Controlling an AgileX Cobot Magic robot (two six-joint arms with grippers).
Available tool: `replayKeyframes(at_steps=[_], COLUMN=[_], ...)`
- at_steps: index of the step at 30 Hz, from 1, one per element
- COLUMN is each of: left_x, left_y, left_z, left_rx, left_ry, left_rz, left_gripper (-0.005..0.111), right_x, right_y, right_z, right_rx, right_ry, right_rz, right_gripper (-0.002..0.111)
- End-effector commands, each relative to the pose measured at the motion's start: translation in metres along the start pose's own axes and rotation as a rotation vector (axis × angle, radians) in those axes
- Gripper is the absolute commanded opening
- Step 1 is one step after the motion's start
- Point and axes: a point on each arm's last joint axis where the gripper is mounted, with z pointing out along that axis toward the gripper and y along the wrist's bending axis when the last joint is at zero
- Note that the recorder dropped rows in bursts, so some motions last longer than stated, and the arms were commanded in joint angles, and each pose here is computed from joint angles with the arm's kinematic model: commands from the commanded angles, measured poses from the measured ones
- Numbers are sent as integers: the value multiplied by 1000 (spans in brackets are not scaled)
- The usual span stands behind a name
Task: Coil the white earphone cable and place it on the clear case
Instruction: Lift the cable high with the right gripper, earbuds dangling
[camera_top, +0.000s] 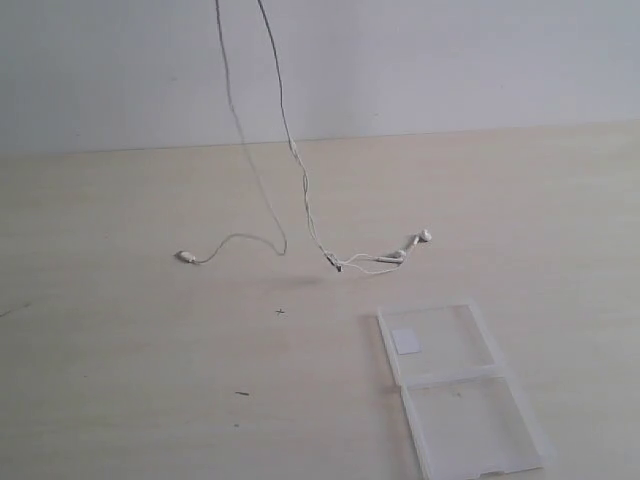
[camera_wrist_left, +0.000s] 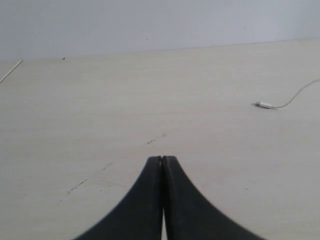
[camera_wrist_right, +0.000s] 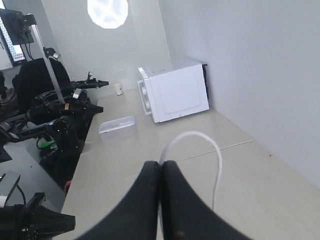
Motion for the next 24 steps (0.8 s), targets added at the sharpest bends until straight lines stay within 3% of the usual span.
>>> replayKeyframes(at_steps=[1, 3, 9, 12, 19, 21, 24], left_x=[-1, -1, -4, -12, -36, -40, -47], left_y=[0, 0, 11, 9, -1, -2, -6], left_z=[0, 0, -1, -2, -8, -10, -14], left_rx=[6, -4, -128, -132, -68, -31, 82], left_ry=[-14, -14, -24, -107, -409, -455, -545], left_rz=[3, 37, 434, 482, 389, 264, -51], left_gripper=[0, 0, 0, 0, 0, 0, 0], right_x=[-5, -8, -22, -34, -61, -70, -86], right_y=[3, 4, 17, 30, 52, 57, 70], right_z=[-2, -3, -6, -9, -16, -18, -21], right_rx=[0, -2, -6, -11, 86, 109, 105], right_ry=[-25, -44, -78, -92, -45, -11, -28], right_rz=[-30, -54, -142, -169, -211, -213, -271], right_gripper=[0, 0, 0, 0, 0, 0, 0])
